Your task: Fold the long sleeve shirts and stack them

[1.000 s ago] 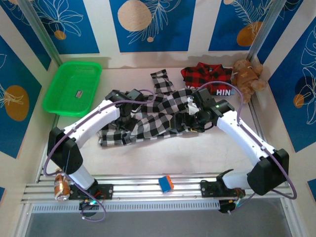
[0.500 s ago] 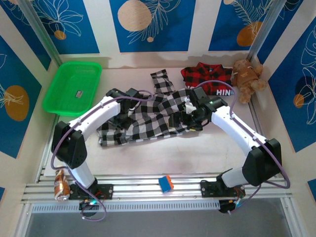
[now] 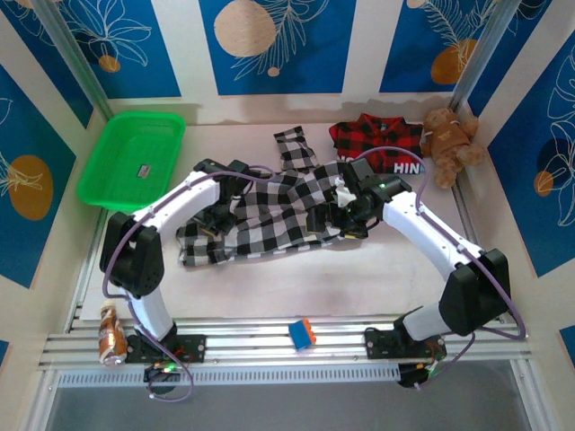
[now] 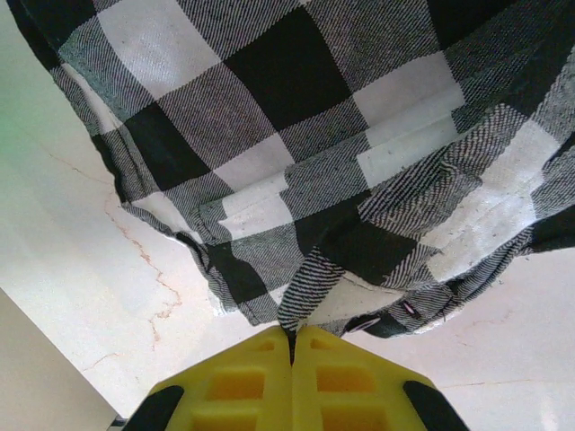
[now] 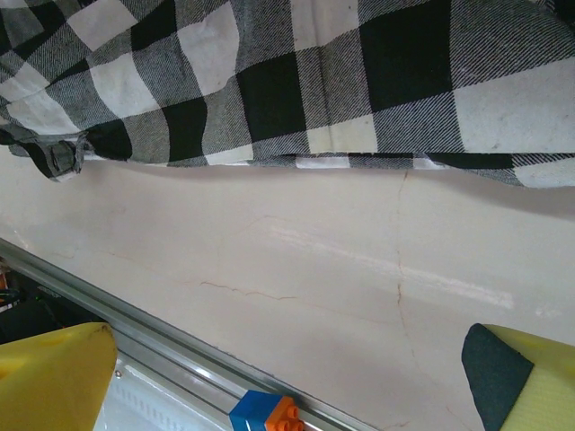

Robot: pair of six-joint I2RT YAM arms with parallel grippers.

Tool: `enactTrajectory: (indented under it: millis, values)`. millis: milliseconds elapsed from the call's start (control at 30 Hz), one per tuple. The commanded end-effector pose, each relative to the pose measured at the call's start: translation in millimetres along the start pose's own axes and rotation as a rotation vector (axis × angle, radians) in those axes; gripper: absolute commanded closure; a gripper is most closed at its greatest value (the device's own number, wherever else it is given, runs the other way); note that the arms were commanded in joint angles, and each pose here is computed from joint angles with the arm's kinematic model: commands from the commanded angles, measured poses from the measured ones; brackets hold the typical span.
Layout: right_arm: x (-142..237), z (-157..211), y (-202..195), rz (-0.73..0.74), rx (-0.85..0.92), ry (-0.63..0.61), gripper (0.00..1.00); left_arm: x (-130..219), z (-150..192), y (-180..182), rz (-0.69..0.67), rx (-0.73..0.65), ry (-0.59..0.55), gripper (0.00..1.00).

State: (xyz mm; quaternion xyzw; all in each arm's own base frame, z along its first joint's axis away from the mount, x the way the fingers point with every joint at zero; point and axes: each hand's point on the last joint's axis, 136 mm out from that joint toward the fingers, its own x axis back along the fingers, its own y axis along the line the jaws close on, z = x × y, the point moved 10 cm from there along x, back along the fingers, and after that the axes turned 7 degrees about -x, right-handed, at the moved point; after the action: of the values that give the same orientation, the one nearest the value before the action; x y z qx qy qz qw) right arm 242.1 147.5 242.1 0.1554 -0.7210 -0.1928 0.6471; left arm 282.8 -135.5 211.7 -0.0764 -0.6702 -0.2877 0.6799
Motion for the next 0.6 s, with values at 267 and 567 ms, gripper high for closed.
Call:
enactTrajectory:
  millis: [267, 567]
  values:
    - [-12, 1, -2, 0.027, -0.013, 0.029, 0.00, -21, -8, 13, -0.035, -0.055, 0.059, 1.00]
    - [-23, 0, 1, 0.047, -0.016, 0.056, 0.01, -38, -20, 19, -0.049, -0.059, 0.068, 1.00]
